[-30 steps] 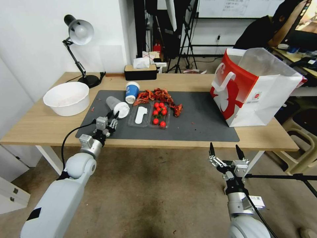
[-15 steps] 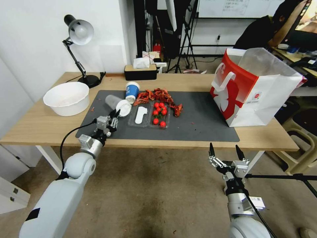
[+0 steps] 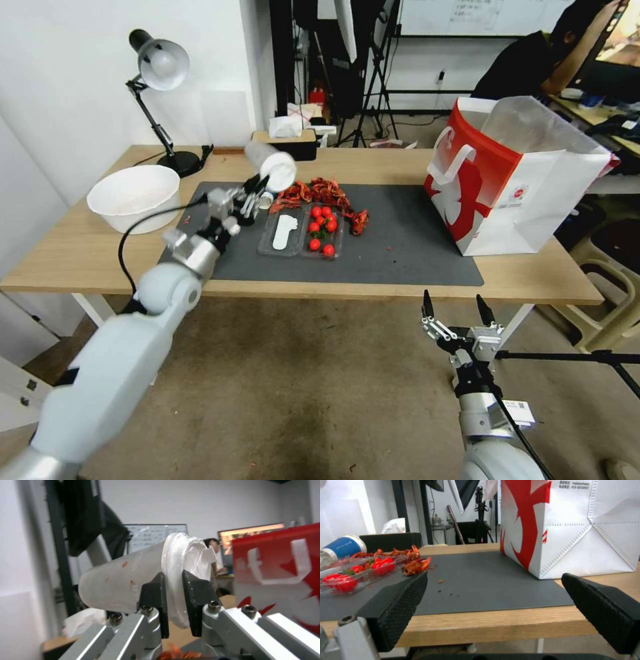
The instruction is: Pick up the trash from the table and place it into the takeout bag.
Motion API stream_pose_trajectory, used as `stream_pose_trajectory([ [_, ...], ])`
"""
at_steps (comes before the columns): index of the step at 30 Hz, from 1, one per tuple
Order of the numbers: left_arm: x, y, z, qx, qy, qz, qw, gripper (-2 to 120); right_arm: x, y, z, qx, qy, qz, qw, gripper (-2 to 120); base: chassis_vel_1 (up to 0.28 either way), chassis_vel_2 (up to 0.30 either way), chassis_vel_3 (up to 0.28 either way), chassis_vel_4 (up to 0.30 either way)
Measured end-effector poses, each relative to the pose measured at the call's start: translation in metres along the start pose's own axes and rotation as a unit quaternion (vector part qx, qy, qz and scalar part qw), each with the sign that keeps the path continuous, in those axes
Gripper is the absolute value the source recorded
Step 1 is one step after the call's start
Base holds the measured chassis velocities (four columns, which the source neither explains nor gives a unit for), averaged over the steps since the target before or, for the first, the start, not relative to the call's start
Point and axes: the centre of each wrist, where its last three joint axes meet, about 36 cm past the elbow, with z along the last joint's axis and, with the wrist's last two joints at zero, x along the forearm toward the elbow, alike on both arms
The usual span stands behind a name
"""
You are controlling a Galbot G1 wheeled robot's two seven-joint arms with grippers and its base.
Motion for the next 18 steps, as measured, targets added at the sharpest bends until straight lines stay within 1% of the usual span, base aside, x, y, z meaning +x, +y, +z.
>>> stream_pose_trajectory([
  [1, -0.017, 0.002, -0.013, -0.002, -0.012, 0.022, 0.9997, 11, 0.000, 0.000, 0.000, 0.001, 0.000, 0.002, 1.000, 100, 0.000, 0.000, 0.000, 0.000],
  [2, -0.017, 0.002, -0.013, -0.002, -0.012, 0.022, 0.9997, 11, 0.000, 0.000, 0.000, 0.001, 0.000, 0.002, 1.000, 100, 0.000, 0.000, 0.000, 0.000],
  [3, -0.029, -0.001, -0.019, -0.001, -0.018, 0.039, 0.9991, 11, 0.001, 0.000, 0.000, 0.001, 0.000, 0.004, 1.000, 100, 0.000, 0.000, 0.000, 0.000],
  [5, -0.041, -0.003, -0.024, 0.001, -0.021, 0.056, 0.9982, 11, 0.001, 0.000, 0.000, 0.002, 0.000, 0.006, 1.000, 100, 0.000, 0.000, 0.000, 0.000],
  [6, -0.041, -0.003, -0.024, 0.001, -0.021, 0.056, 0.9982, 11, 0.001, 0.000, 0.000, 0.002, 0.000, 0.006, 1.000, 100, 0.000, 0.000, 0.000, 0.000],
  [7, -0.054, -0.008, -0.027, 0.002, -0.019, 0.076, 0.9969, 11, 0.001, 0.000, 0.000, 0.002, -0.001, 0.007, 1.000, 100, 0.000, 0.000, 0.000, 0.000],
  [10, -0.087, -0.017, -0.035, 0.000, -0.019, 0.114, 0.9932, 11, 0.002, -0.001, 0.000, 0.004, 0.000, 0.009, 1.000, 100, 0.000, 0.000, 0.000, 0.000],
  [11, -0.087, -0.017, -0.035, 0.000, -0.019, 0.114, 0.9932, 11, 0.002, -0.001, 0.000, 0.004, 0.000, 0.009, 1.000, 100, 0.000, 0.000, 0.000, 0.000],
  [12, -0.095, -0.019, -0.037, -0.001, -0.022, 0.121, 0.9924, 11, 0.002, -0.001, 0.000, 0.004, 0.000, 0.009, 1.000, 100, 0.000, 0.000, 0.000, 0.000],
  [14, -0.140, -0.033, -0.050, 0.000, -0.035, 0.156, 0.9872, 11, 0.001, -0.001, -0.001, 0.006, -0.002, 0.009, 1.000, 100, 0.000, 0.000, 0.000, 0.000],
  [15, -0.140, -0.033, -0.050, 0.000, -0.035, 0.156, 0.9872, 11, 0.001, -0.001, -0.001, 0.006, -0.002, 0.009, 1.000, 100, 0.000, 0.000, 0.000, 0.000],
  [16, -0.151, -0.037, -0.053, 0.001, -0.038, 0.162, 0.9861, 11, 0.000, -0.001, -0.001, 0.007, -0.002, 0.010, 1.000, 100, 0.000, 0.000, 0.000, 0.000],
  [18, -0.187, -0.058, -0.060, 0.006, -0.043, 0.191, 0.9806, 11, -0.001, 0.000, -0.002, 0.008, -0.003, 0.011, 1.000, 100, 0.000, 0.000, 0.000, 0.000],
])
